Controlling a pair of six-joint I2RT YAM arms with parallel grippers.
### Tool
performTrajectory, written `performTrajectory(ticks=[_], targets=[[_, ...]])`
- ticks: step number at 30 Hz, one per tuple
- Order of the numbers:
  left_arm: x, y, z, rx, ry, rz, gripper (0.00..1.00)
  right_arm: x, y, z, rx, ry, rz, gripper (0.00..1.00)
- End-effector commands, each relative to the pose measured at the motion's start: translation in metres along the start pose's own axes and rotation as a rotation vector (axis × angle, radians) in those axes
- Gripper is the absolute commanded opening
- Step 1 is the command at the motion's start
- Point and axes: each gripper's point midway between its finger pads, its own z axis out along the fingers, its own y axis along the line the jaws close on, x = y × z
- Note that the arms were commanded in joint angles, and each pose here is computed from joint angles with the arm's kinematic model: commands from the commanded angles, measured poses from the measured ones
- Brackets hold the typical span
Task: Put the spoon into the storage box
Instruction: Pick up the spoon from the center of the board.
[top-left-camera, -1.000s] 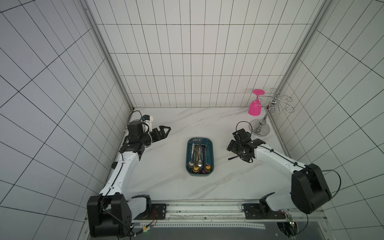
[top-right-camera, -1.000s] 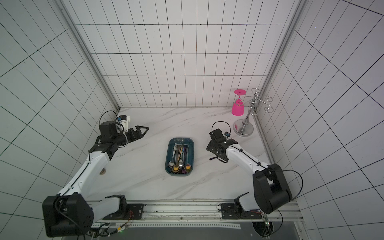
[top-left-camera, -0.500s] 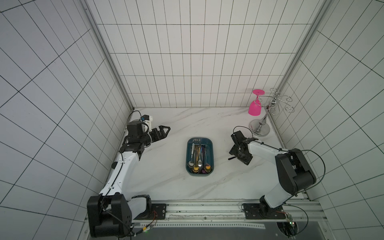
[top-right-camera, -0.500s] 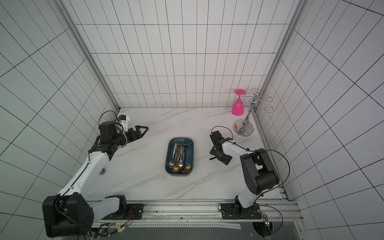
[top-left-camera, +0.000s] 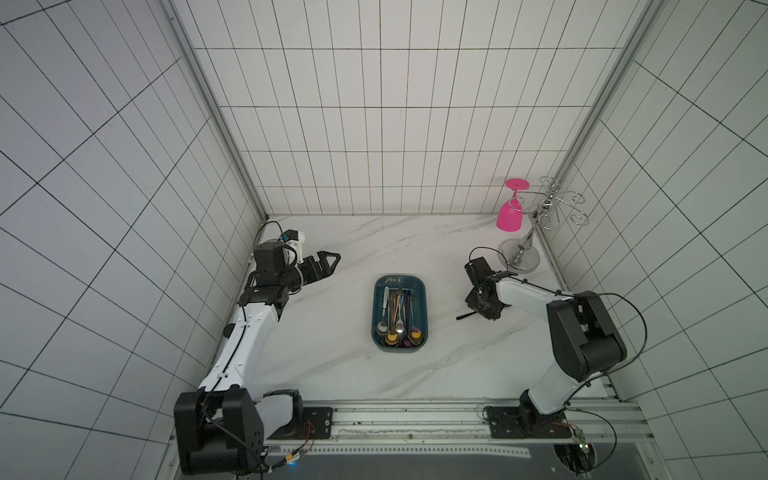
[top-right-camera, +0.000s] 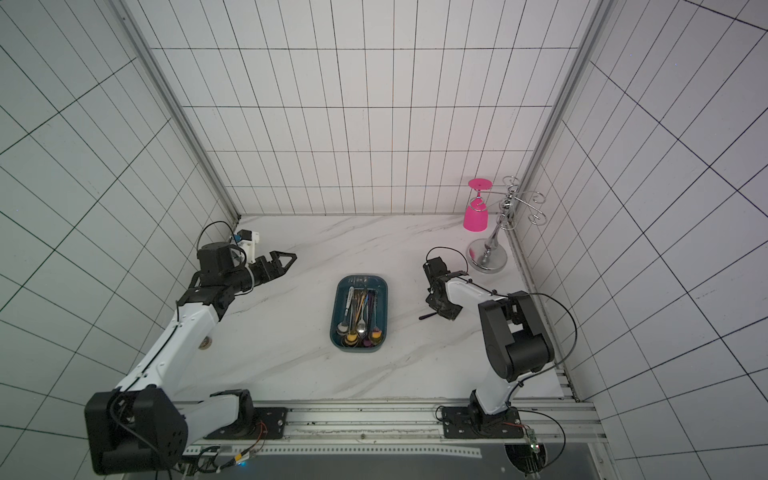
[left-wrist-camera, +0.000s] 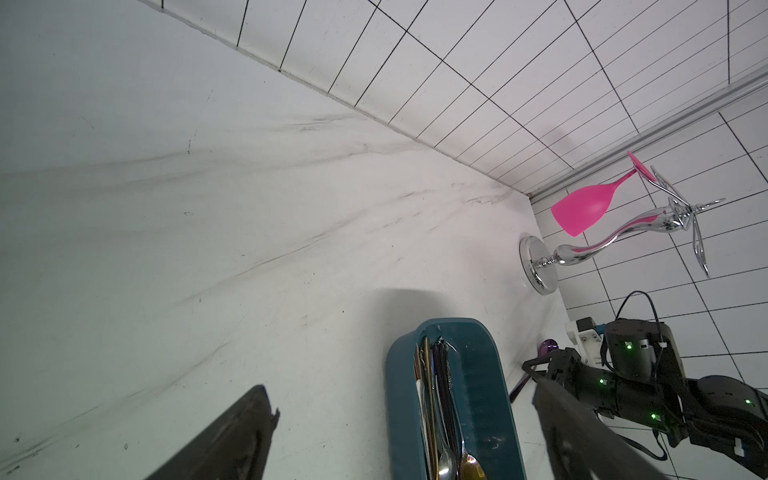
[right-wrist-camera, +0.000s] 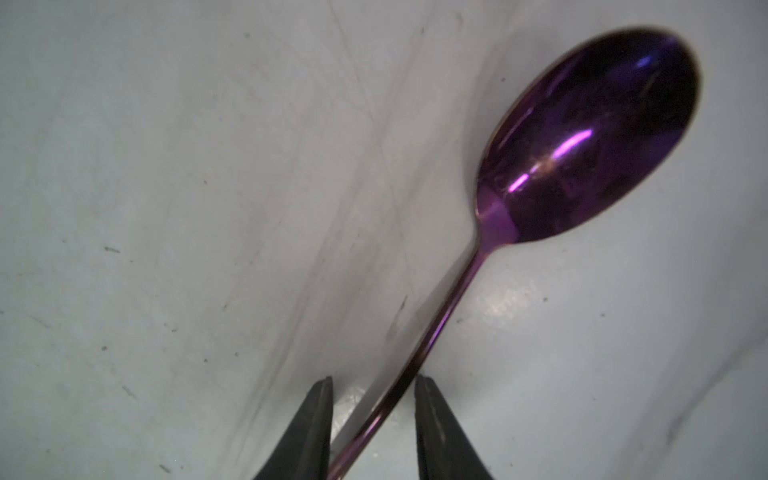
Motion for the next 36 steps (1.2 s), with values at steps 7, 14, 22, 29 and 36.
performTrajectory(ticks=[7,14,22,29,36], targets=[[-0.01,-0.003,-0.004,-0.002,-0.031,0.027,0.99,0.004,-0.007,0.014,0.022,0.028,-0.002,0.2],[-0.011,-0.003,-0.005,-0.002,-0.035,0.027,0.99,0.004,-0.007,0.008,-0.01,0.022,0.0,0.06],[-0.011,-0.004,-0.007,-0.002,-0.037,0.028,0.99,-0.017,-0.001,-0.026,-0.101,-0.092,-0.029,0.03],[-0.016,-0.01,-0.011,0.02,-0.036,0.044,0.99,-0.035,0.025,-0.074,-0.263,-0.191,-0.212,0.0],[-0.018,-0.033,-0.016,0.115,-0.007,0.088,0.97,-0.035,0.07,-0.138,-0.371,-0.348,-0.546,0.0]])
